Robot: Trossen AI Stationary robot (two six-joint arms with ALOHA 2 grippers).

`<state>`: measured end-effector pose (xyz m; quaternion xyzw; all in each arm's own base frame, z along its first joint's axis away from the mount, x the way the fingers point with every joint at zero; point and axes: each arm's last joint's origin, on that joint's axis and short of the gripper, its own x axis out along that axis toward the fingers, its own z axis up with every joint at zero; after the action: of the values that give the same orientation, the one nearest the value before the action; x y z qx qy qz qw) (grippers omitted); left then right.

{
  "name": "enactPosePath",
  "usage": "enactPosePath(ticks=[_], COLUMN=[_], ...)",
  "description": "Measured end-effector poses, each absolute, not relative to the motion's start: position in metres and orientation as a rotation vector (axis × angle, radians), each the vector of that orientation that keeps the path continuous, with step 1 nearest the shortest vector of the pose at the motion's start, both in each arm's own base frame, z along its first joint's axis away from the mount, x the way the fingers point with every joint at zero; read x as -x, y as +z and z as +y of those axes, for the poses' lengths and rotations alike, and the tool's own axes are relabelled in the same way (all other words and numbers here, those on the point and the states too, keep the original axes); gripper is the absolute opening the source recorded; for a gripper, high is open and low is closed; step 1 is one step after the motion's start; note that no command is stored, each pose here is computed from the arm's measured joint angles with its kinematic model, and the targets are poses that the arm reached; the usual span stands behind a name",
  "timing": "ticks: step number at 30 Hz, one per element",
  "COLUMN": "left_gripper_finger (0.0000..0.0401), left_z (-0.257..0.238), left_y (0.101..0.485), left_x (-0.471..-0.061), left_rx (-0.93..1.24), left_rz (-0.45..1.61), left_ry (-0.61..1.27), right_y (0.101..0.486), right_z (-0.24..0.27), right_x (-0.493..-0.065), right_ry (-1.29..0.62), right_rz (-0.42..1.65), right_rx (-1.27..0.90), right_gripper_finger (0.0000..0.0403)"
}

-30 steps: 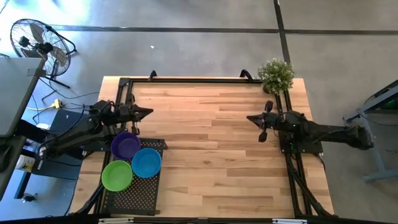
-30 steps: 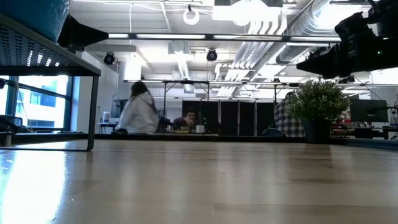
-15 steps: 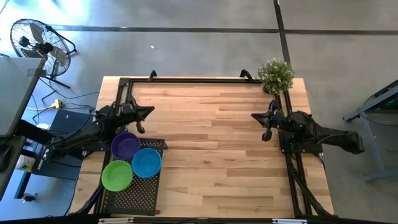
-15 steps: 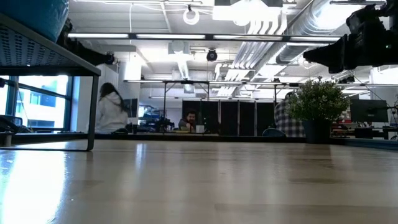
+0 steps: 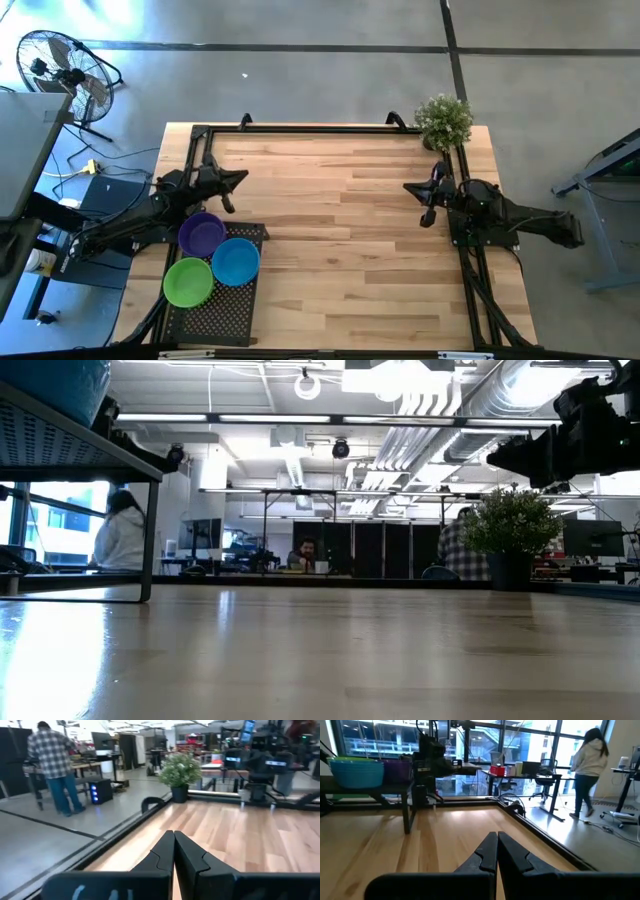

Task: Pick & Place Mini bowls
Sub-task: Return to Home Position

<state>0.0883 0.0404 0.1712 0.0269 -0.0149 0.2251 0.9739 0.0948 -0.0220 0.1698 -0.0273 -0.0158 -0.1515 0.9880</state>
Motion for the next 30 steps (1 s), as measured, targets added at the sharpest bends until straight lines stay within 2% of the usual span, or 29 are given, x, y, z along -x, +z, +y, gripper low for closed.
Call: enactPosePath(ticks=[6, 11, 14, 18, 30], left_gripper_finger=[0.0001, 0.0001, 0.0001, 0.0001, 0.0001], left_z=[0.038, 0.039, 0.041, 0.039, 0.039], left_y=[0.169, 0.169, 0.17, 0.17, 0.168], left_x=[-0.09, -0.089, -0.088, -0.089, -0.089], left_rx=[-0.022, -0.001, -0.001, 0.001, 0.038], left_rz=[-0.022, -0.027, -0.034, -0.034, -0.019], left_ry=[0.352, 0.415, 0.459, 0.403, 0.407], right_y=[0.17, 0.172, 0.171, 0.168, 0.167], right_z=[-0.023, -0.026, -0.025, -0.024, -0.044], right_x=[-0.094, -0.093, -0.093, -0.095, -0.088], right_ry=[-0.34, -0.456, -0.424, -0.309, -0.458], right_rz=[-0.03, -0.042, -0.047, -0.019, -0.022], right_rx=[0.084, 0.079, 0.033, 0.008, -0.059], right_gripper_finger=[0.0, 0.0, 0.0, 0.0, 0.0])
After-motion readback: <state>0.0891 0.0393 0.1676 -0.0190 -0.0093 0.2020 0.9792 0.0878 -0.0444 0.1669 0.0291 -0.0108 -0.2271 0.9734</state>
